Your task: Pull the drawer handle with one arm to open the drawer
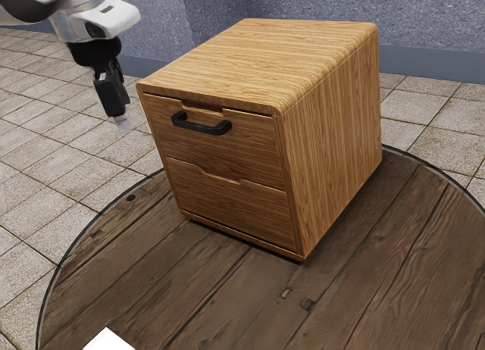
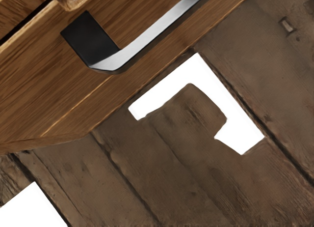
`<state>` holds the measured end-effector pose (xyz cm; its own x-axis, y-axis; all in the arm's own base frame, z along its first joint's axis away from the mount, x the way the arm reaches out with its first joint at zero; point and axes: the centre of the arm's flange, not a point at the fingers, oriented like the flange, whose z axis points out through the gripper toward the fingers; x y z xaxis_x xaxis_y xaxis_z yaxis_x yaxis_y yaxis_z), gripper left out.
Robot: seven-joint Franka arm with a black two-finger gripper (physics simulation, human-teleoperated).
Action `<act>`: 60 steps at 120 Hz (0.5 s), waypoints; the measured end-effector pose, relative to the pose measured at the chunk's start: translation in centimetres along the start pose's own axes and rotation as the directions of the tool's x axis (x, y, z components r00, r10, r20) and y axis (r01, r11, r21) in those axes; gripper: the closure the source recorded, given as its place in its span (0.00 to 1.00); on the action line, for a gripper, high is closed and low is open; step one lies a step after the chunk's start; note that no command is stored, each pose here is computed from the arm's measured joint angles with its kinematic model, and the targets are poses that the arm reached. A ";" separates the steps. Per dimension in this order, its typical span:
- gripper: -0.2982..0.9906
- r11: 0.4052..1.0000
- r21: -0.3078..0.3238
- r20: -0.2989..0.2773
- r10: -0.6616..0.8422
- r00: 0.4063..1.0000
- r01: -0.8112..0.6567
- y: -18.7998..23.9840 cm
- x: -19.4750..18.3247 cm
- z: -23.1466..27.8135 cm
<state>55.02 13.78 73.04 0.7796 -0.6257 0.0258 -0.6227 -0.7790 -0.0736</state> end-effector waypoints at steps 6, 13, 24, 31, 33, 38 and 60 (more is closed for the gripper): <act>0.23 1.000 -0.003 0.002 0.022 1.000 -0.022 -0.1 0.0 0.2; 0.23 0.999 -0.004 0.004 0.046 0.999 -0.046 -0.1 0.1 0.3; 0.23 0.997 -0.013 0.012 0.074 0.997 -0.074 -0.3 0.0 0.8; 0.23 0.996 -0.025 0.015 0.087 0.996 -0.087 -0.1 -0.3 1.0; 0.23 0.996 -0.030 0.017 0.089 0.996 -0.088 0.1 -0.5 1.1; 0.23 0.994 -0.043 0.031 0.105 0.994 -0.104 1.0 -1.5 1.2; 0.23 0.942 -0.032 0.003 0.333 0.943 -0.333 4.1 -3.7 2.1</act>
<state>49.72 13.01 70.57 0.5280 -0.8492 -0.0028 -0.8484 -0.5273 -0.0458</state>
